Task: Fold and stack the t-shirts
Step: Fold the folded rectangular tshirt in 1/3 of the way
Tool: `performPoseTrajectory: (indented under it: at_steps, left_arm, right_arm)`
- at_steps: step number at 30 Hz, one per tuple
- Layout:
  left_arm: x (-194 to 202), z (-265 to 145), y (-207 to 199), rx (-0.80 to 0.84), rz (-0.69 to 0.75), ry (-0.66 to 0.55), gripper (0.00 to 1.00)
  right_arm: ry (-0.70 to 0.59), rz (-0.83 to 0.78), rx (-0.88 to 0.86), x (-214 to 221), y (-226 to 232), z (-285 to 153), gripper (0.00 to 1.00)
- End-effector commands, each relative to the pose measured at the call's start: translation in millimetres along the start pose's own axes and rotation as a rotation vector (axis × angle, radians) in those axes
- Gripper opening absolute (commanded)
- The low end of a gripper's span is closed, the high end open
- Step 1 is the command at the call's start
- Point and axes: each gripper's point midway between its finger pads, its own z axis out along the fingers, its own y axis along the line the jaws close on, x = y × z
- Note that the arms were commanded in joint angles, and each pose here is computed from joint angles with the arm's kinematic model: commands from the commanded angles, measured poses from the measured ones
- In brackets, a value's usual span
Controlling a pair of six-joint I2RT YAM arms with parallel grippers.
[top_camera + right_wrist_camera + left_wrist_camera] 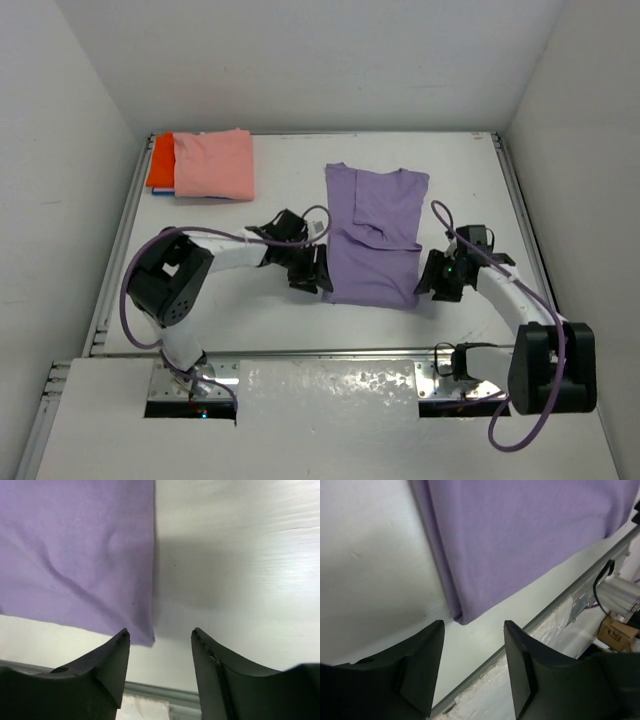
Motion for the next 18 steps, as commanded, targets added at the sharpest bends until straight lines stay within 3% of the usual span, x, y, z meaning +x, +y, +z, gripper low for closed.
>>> performPoseTrajectory:
  at_steps: [1,6,8,10,11,13,18]
  left_arm:
    - [-66.6,-35.4,-37.0,-0.014,0.116,-0.175,0.49]
    - [-120.8,-54.0,-38.1,-0.107,0.156,-0.257,0.48]
    - [-141.9,-48.4,-47.0,-0.077,0.169,-0.270,0.43]
    - [-155.7,-37.9,-53.3,-0.051,0.173,-0.250,0.28]
    - [-161.2,-34.3,-55.9,-0.034,0.172,-0.255,0.18]
    - [-167.7,-23.8,-63.2,0.021,0.174,-0.252,0.10]
    - [-171.2,-8.9,-70.4,0.083,0.160,-0.210,0.00]
  right_arm:
    - [-0.136,-0.058,0.092,-46.1,0.3,-31.6,0.51]
    - [-0.238,-0.037,0.130,-96.2,6.3,-35.8,0.37]
    - [-0.182,-0.015,0.126,-104.2,9.5,-22.4,0.19]
    - [-0.154,0.007,0.115,-111.3,13.9,-15.0,0.03]
    - [-0.133,0.013,0.109,-112.3,13.8,-5.8,0.02]
    - [-0.143,0.014,0.075,-119.6,20.6,-1.3,0.01]
    - [-0.121,0.006,0.041,-127.3,28.0,6.2,0.00]
